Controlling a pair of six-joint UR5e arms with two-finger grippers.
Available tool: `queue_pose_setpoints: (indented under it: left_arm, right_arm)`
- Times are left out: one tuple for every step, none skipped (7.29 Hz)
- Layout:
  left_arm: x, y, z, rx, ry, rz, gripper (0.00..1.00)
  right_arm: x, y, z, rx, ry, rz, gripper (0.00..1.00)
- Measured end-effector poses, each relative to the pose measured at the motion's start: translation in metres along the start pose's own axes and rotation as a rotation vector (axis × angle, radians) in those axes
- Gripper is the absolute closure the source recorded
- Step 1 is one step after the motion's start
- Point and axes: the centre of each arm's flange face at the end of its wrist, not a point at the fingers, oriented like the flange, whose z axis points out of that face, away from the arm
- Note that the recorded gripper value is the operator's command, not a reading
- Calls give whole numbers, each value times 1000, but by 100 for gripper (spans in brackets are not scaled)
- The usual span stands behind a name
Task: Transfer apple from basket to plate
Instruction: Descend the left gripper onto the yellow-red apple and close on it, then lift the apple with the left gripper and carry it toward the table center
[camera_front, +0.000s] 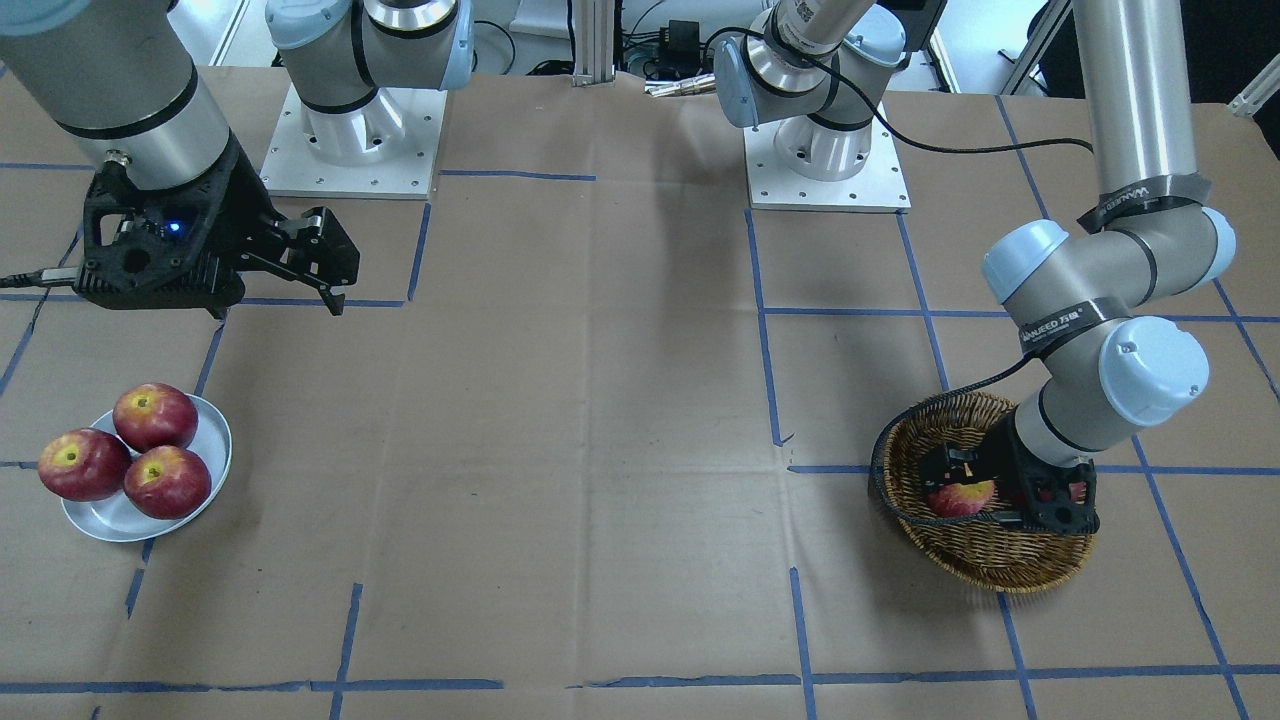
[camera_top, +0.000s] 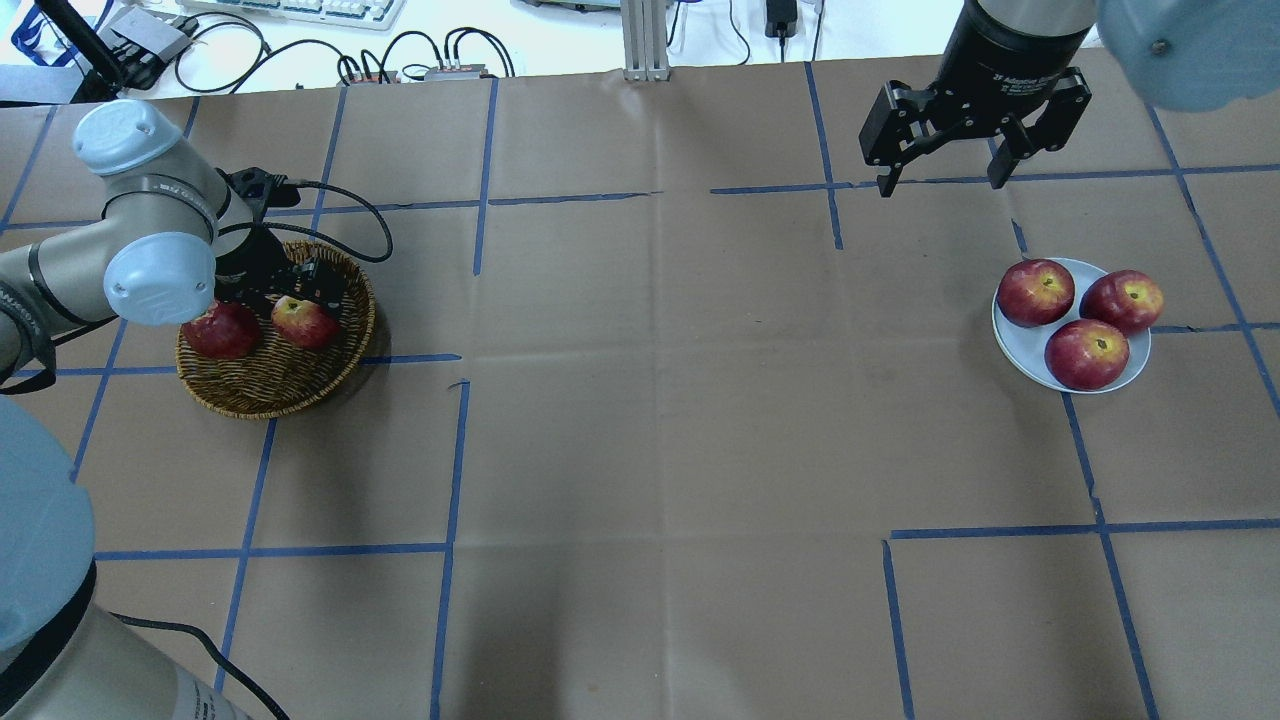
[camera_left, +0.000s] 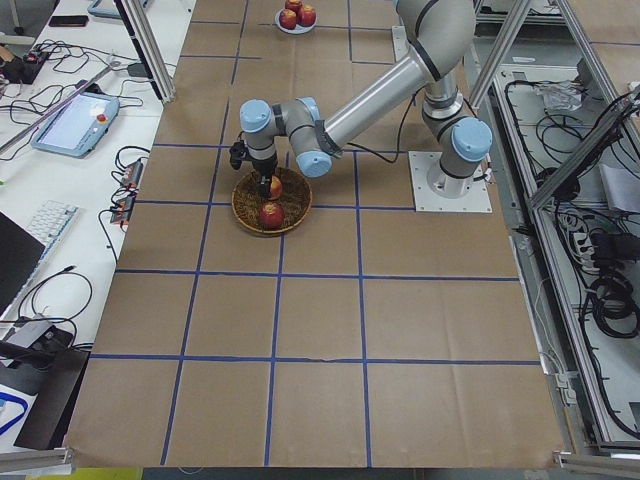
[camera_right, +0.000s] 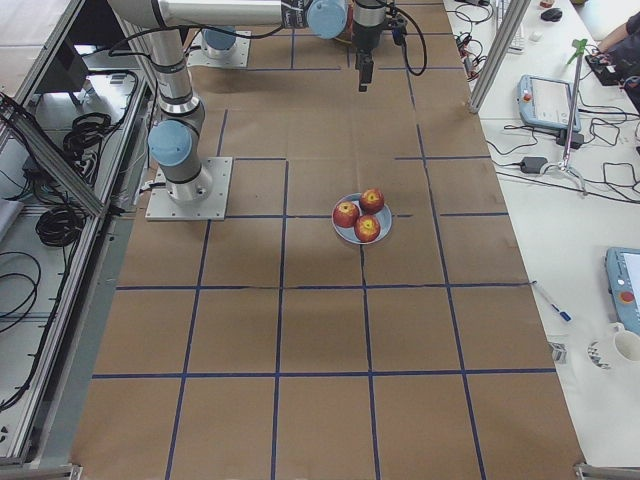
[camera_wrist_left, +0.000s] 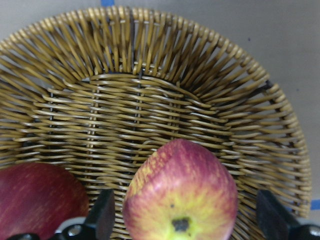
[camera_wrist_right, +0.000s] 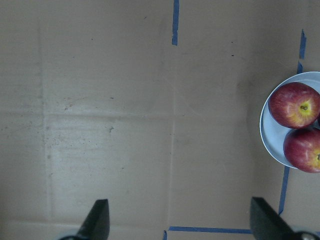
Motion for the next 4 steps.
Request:
queue_pose_setpoints:
  left_arm:
    - [-1,-2,2,11,-5,-2,43]
    - [-2,-3,3,17,-7,-3,43]
    - [-2,-3,1,23,-11,-5,43]
    - [-2,-4,-5,31,-17,-14,43]
  right_arm:
    - [0,0,0,0,0,0,0]
    - [0,0,0,-1,0,0,0]
    - [0,0,0,0,0,0,0]
    - [0,0,0,0,0,0,0]
